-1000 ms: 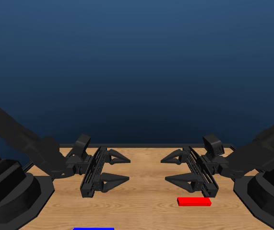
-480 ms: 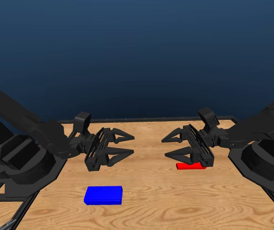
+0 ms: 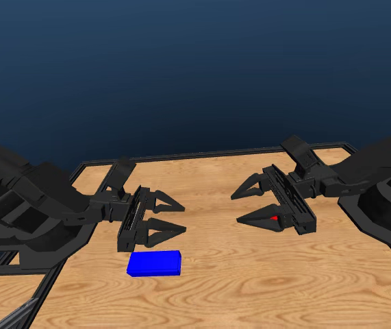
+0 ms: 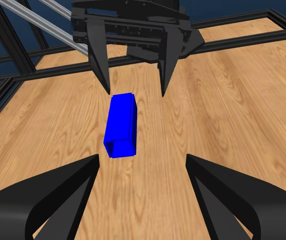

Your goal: Insert peg into socket

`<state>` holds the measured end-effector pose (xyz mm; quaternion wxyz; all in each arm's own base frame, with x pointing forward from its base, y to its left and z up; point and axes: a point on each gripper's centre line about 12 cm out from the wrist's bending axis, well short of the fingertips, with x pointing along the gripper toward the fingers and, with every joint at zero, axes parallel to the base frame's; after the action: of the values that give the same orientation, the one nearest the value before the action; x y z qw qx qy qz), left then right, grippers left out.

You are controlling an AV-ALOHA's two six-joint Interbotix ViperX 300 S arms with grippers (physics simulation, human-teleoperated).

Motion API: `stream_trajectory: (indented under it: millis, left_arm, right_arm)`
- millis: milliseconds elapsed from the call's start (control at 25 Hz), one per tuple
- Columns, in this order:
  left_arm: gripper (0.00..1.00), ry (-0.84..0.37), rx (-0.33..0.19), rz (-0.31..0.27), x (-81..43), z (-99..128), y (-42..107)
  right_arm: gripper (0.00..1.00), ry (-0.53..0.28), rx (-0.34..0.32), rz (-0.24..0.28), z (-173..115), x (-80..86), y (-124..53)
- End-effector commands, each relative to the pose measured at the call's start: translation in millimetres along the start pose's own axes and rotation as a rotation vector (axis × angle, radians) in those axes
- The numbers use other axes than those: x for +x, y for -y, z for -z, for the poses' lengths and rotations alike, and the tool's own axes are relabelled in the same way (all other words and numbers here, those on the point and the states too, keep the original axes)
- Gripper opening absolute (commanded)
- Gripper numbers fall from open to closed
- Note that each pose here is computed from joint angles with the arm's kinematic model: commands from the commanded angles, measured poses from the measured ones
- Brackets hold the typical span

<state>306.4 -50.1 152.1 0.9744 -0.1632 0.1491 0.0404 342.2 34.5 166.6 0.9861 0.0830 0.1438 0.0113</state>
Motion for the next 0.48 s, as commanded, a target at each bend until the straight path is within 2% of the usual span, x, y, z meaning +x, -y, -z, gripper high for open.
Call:
stream_trajectory:
  millis: [40,80,120,160,200,240,280,320,360,400,440,480]
  left_arm:
    - [1.00,-0.189,-0.039,0.018,-3.5,27.4,14.8]
    - [1.00,-0.167,-0.057,0.043,-1.2,14.7,24.2]
    - [1.00,-0.246,-0.075,0.027,-3.2,35.3,22.3]
    - [1.00,-0.236,-0.077,0.038,-2.8,30.6,25.2]
    - [1.00,-0.291,-0.067,0.023,-6.2,45.4,20.4]
    - [1.00,-0.281,-0.067,0.060,-5.3,39.4,31.4]
    - [1.00,-0.330,-0.081,0.019,-7.3,56.1,20.6]
    - [1.00,-0.337,-0.094,0.019,-5.0,52.9,22.7]
    - [1.00,-0.320,-0.091,0.046,-4.8,47.6,29.8]
    - [1.00,-0.319,-0.079,0.015,-6.1,53.1,18.9]
    - [1.00,-0.371,-0.108,0.000,-2.4,58.1,19.7]
    - [1.00,-0.393,-0.105,-0.017,-5.8,70.3,14.1]
  right_arm:
    - [1.00,0.018,0.011,-0.007,-7.8,2.7,-3.1]
    - [1.00,0.018,0.013,-0.007,-7.7,3.1,-3.1]
    - [1.00,0.021,0.017,-0.008,-7.8,3.2,-3.2]
    - [1.00,0.018,0.020,-0.008,-7.3,3.5,-3.3]
    - [1.00,0.022,0.021,-0.009,-8.5,3.8,-3.7]
    - [1.00,0.014,0.022,-0.009,-6.2,3.4,-3.7]
    - [1.00,0.013,0.023,-0.010,-7.2,3.0,-4.2]
    - [1.00,0.015,0.025,-0.010,-6.7,2.9,-4.2]
    - [1.00,0.021,0.025,-0.012,-6.4,2.3,-4.9]
    - [1.00,0.014,0.024,-0.013,-7.6,1.5,-5.2]
    - [1.00,0.019,0.023,-0.013,-7.3,1.0,-5.4]
    - [1.00,0.017,0.022,-0.013,-6.5,0.3,-5.2]
